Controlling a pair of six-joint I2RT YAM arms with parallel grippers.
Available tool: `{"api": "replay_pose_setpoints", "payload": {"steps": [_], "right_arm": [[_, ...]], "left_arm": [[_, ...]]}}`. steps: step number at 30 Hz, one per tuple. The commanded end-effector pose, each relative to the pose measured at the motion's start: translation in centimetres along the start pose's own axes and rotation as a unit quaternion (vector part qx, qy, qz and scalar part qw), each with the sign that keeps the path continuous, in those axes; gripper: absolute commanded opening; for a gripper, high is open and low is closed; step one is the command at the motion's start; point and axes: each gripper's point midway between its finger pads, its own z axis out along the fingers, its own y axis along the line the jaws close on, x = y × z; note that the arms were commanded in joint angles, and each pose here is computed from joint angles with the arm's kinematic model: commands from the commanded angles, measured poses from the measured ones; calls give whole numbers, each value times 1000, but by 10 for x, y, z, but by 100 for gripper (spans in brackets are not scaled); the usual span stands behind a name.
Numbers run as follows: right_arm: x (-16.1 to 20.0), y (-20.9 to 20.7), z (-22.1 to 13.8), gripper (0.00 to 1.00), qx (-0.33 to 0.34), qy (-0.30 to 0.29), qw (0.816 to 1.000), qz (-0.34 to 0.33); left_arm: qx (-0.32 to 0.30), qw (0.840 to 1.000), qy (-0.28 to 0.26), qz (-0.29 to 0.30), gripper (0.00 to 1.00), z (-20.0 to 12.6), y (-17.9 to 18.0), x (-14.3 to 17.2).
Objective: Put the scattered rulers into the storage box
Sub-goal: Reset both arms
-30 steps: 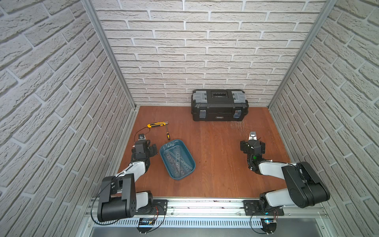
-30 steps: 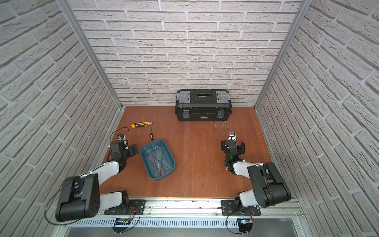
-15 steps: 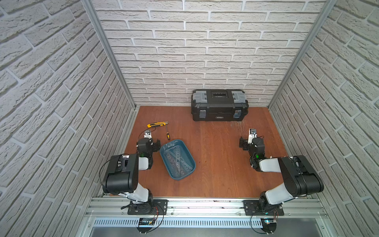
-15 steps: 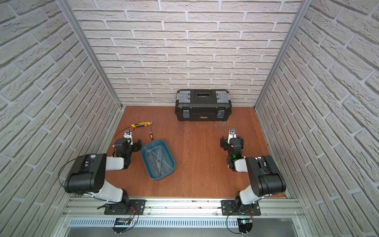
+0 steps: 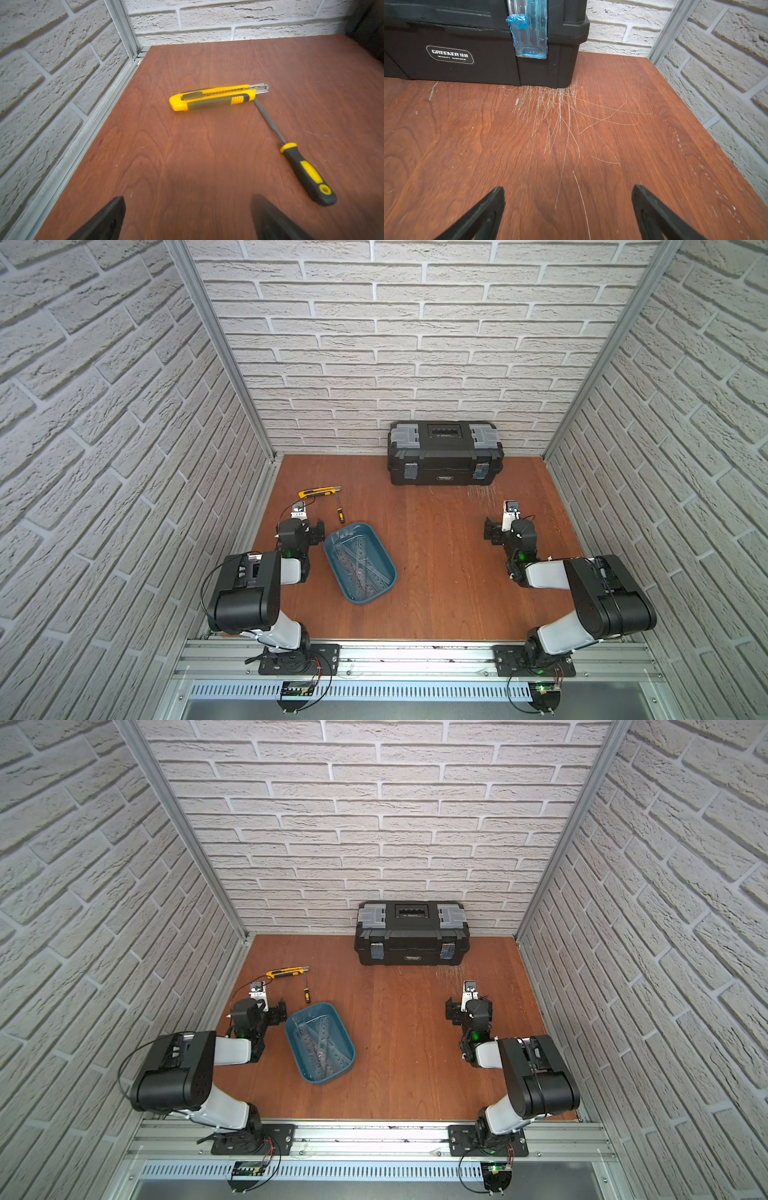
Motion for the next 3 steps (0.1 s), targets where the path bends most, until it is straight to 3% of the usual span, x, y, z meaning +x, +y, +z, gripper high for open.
{"api": "replay_pose_setpoints", "payload": {"steps": [1,3], "right_arm": [[-18,-4,1,99,-5,-23,1000,15],[-18,-4,0,99,-5,-25,1000,15]], "left_arm": [[3,1000,-28,4,98,0,-1,-15],[2,1000,-28,4,98,0,-1,-14]]}}
